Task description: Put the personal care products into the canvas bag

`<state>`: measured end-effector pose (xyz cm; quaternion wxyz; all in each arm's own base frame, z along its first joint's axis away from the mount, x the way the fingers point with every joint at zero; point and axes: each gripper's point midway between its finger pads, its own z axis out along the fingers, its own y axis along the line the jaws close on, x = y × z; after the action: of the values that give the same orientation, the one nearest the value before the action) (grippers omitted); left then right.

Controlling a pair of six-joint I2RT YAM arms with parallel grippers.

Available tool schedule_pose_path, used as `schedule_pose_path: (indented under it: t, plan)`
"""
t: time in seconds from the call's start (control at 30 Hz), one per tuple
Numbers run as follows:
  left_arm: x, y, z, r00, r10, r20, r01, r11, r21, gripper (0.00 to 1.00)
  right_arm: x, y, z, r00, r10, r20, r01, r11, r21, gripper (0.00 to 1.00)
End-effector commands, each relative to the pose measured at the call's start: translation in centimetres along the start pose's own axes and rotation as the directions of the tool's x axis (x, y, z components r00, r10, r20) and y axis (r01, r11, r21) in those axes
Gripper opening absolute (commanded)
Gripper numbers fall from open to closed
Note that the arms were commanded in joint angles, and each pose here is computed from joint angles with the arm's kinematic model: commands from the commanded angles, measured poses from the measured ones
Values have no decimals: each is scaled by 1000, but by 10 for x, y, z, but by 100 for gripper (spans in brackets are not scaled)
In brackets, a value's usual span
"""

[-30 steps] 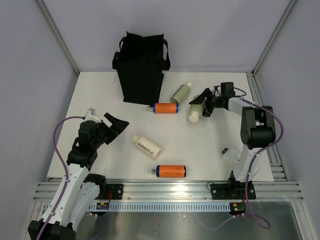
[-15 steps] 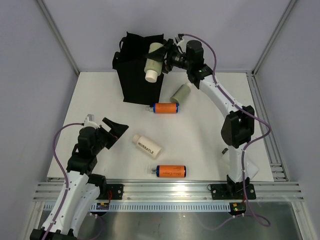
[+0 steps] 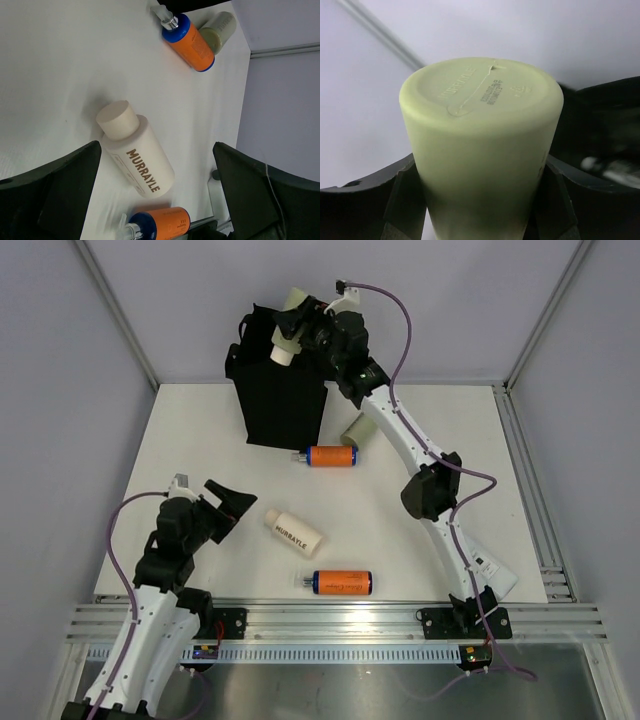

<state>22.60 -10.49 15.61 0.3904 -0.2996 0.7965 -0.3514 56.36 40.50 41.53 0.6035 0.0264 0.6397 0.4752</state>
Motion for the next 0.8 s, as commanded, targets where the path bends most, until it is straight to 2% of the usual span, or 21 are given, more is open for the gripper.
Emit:
schedule_pose_path:
  t: [0.0,0.03,0.2,0.3,0.4,0.43,0.53,0.63,0.67,0.77]
  plan:
    - [1,1,0,1000,-24,8,24,1000,19,99,-84,24,-1,911,-226,345,232,972,26,6]
    - [2,1,0,1000,-22,6,21,1000,21,99,-80,20,1,905,-250,345,255,966,32,15]
    - [14,2,5,997,38,-70,-36,999,36,99,-67,31,2,843,-419,336,456,890,-33,83]
    - [21,7,7,990,70,-122,-72,997,-9,99,-60,38,-1,821,-477,313,522,849,-76,100]
    - [29,17,10,986,69,-153,-89,988,-130,99,-59,41,-4,786,-548,286,590,803,-85,99]
    - [38,29,12,981,62,-183,-101,973,-210,99,-58,43,-5,780,-562,276,604,792,-93,99]
    - [47,26,17,979,48,-200,-107,949,-296,99,-57,51,-12,765,-596,245,635,761,-133,99]
    - [58,23,23,977,29,-213,-109,920,-377,99,-55,64,-27,734,-650,198,679,691,-248,99]
    - [59,18,27,976,22,-216,-107,914,-392,99,-43,77,-42,736,-660,152,659,646,-385,99]
    - [69,14,36,977,3,-212,-96,897,-431,99,-38,79,-76,743,-669,29,582,624,-522,100]
